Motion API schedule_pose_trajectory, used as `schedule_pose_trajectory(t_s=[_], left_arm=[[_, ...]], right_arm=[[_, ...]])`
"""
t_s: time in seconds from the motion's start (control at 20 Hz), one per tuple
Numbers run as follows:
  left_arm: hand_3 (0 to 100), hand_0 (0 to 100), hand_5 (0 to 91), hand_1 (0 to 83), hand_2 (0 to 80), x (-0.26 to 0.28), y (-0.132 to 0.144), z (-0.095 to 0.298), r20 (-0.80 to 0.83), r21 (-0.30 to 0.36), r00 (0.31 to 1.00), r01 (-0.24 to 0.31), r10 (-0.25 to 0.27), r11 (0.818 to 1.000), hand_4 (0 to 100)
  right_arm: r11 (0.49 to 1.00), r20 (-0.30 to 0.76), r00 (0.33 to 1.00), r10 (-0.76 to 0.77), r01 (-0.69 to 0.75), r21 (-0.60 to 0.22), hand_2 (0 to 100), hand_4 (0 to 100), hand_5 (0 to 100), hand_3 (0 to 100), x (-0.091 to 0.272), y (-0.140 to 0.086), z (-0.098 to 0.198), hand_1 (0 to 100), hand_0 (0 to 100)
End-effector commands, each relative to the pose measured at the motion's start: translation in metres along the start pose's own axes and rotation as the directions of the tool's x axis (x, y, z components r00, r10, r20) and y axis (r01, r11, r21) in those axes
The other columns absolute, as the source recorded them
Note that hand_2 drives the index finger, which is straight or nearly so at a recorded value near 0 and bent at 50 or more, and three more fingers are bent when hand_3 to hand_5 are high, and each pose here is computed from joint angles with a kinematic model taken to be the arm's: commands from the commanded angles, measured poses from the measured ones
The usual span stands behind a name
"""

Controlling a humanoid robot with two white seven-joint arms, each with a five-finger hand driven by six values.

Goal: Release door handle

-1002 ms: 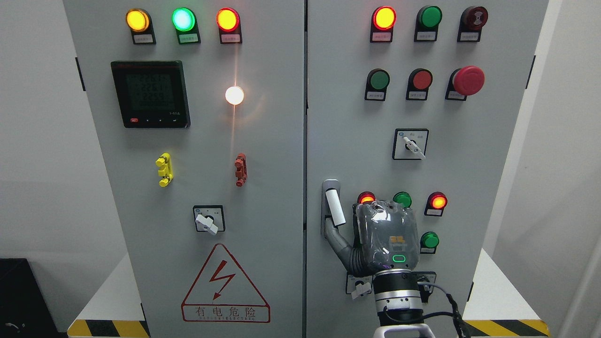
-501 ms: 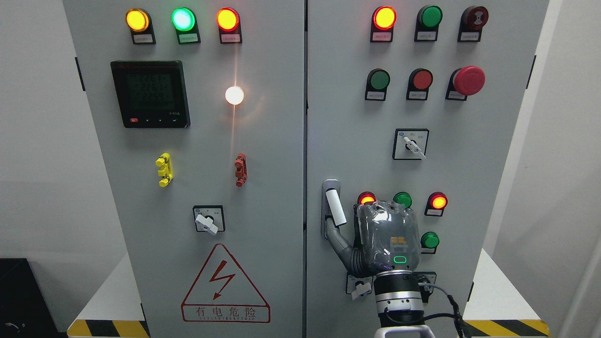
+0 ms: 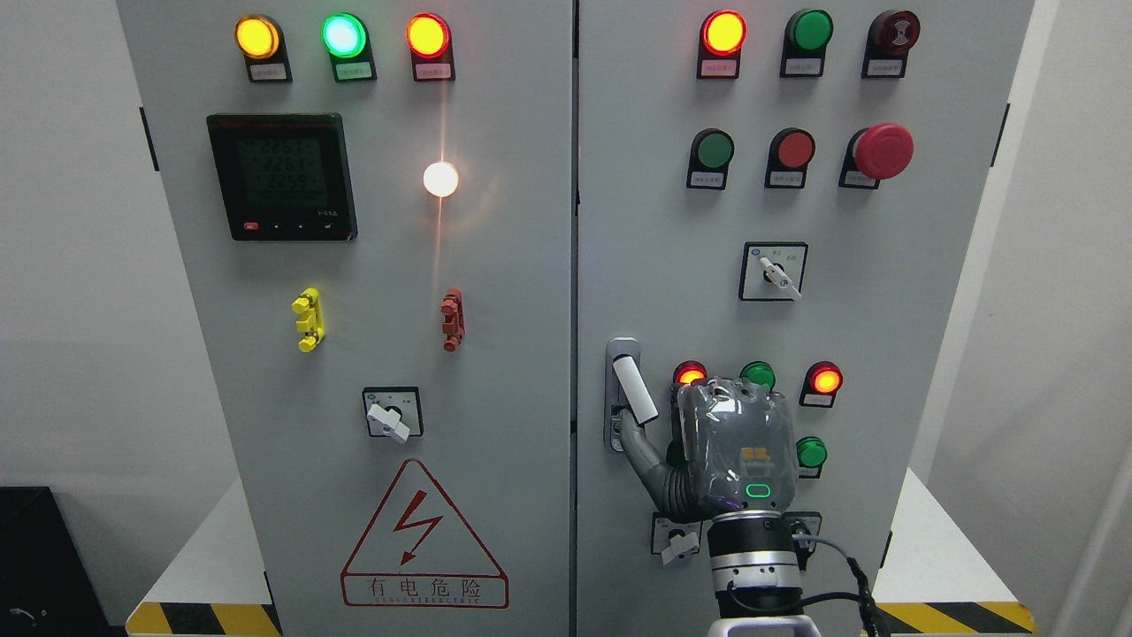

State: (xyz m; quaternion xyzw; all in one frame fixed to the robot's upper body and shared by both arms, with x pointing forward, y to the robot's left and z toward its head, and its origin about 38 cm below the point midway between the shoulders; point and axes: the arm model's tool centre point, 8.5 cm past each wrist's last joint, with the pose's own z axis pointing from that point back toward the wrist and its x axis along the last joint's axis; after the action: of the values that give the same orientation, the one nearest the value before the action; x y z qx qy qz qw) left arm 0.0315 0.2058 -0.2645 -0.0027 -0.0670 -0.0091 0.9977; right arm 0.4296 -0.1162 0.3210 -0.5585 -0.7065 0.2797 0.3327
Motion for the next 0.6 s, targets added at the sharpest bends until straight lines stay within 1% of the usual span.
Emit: schedule_pose_trajectory(t_s=[0.0, 0.55], left_arm=[[0, 12, 0.0, 55.6, 0.0, -0.0107, -0.0001, 0.001, -0.016, 0.0, 1.0, -0.002, 0.002, 1.0, 0], [0, 12, 0.0, 55.6, 0.0, -0.0107, -0.0001, 0.001, -0.016, 0.0, 1.0, -0.002, 0.002, 1.0, 0]], right_arm=[[1.0, -0.003, 1.0, 0.004, -0.004, -0.004, 95, 100, 100, 100, -0.0017, -0.0016, -0.0003, 32, 50], [1.0, -0.003, 1.0, 0.011, -0.011, -0.004, 95, 100, 100, 100, -0.0031, -0.0012, -0.0003, 33, 50]])
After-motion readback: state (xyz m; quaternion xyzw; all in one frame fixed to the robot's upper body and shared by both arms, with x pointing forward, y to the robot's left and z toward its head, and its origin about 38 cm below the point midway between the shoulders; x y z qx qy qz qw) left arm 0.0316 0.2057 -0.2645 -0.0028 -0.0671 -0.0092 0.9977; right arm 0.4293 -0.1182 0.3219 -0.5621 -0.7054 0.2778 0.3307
